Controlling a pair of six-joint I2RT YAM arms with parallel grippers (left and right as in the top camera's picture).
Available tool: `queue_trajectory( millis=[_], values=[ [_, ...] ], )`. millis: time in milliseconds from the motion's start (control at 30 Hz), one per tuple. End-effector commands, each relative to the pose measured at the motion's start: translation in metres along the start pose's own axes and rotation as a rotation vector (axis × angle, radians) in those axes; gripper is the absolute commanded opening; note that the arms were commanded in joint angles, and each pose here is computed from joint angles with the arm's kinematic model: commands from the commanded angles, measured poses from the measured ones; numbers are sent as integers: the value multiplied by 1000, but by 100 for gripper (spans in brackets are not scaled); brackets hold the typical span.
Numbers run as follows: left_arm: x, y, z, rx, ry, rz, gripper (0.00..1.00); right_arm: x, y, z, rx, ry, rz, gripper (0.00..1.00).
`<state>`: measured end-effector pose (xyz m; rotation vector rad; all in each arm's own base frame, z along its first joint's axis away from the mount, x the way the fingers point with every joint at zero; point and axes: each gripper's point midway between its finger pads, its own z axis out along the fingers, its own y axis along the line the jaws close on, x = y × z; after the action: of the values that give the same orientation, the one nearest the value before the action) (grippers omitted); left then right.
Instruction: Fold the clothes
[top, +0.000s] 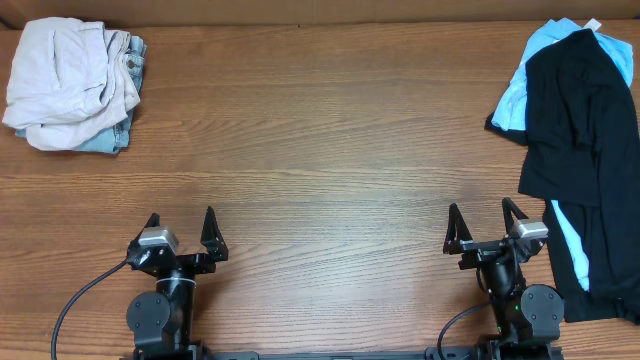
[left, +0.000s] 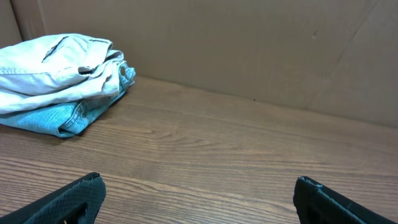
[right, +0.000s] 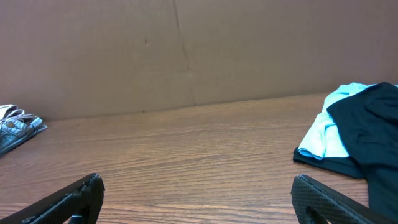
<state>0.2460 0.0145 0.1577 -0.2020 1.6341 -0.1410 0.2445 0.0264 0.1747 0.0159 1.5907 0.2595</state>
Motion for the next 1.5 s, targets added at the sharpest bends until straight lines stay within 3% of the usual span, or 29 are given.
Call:
queue_trajectory(
  millis=[0,1200,1467],
  values=[
    [0,-2,0,8,-2,-8,100,1,0,0,3,-5,-1,100],
    [-2,-1,0,3,-14,-7,100,1,0,0,2,-6,-1,100],
    [-11,-26,-3,140,-38,2,100,-11,3,-1,-9,-52,-9,100]
  ],
)
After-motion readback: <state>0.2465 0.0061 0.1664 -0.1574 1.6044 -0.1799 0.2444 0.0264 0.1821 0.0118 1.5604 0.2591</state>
